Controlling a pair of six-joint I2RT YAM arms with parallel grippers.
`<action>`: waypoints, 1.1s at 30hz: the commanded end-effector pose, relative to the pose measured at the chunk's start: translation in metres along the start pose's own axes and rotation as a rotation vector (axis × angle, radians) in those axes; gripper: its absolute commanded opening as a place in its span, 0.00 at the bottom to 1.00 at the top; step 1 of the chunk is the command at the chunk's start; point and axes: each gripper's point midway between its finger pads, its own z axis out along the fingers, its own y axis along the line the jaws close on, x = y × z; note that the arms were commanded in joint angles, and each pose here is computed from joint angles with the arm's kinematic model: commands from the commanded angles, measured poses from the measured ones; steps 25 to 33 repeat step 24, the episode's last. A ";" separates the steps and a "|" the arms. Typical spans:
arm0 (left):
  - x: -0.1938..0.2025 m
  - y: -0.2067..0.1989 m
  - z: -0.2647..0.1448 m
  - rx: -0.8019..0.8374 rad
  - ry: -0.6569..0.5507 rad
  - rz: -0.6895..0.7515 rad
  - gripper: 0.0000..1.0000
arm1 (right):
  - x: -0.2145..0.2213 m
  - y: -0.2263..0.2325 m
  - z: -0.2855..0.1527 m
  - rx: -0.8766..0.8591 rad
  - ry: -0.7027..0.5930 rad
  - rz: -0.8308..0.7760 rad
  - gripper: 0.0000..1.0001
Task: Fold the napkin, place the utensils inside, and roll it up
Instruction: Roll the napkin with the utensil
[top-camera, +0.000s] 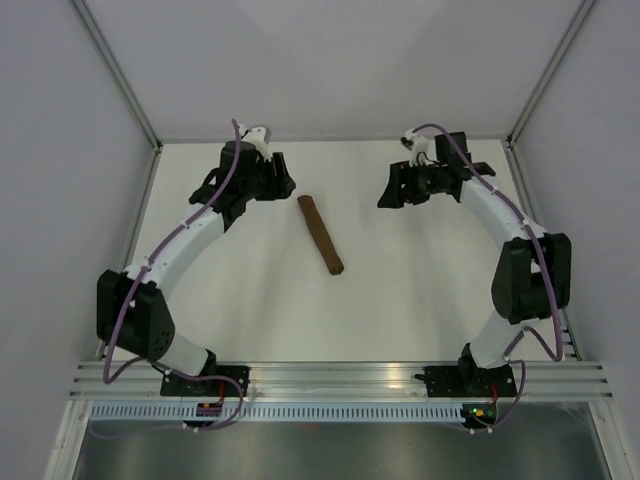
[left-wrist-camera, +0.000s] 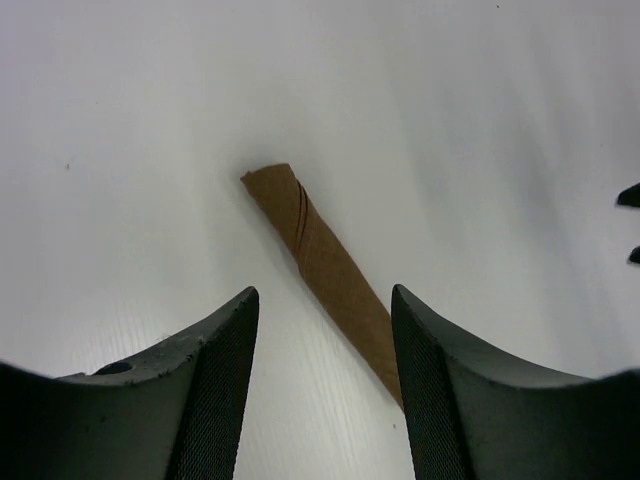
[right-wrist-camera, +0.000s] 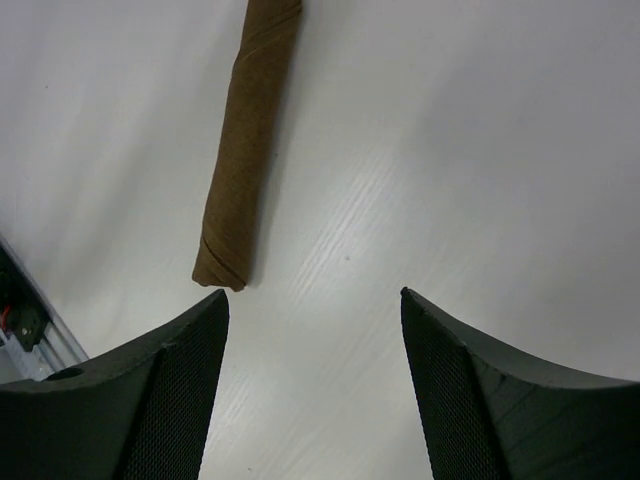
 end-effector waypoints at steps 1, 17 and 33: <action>0.011 0.006 -0.038 -0.006 -0.023 0.027 0.61 | -0.012 0.005 -0.063 0.062 -0.097 -0.108 0.76; 0.041 0.002 -0.113 0.073 -0.074 0.036 0.64 | 0.010 -0.039 -0.137 0.257 -0.204 -0.090 0.82; 0.039 -0.002 -0.121 0.089 -0.082 0.049 0.64 | 0.003 -0.042 -0.150 0.296 -0.250 -0.109 0.82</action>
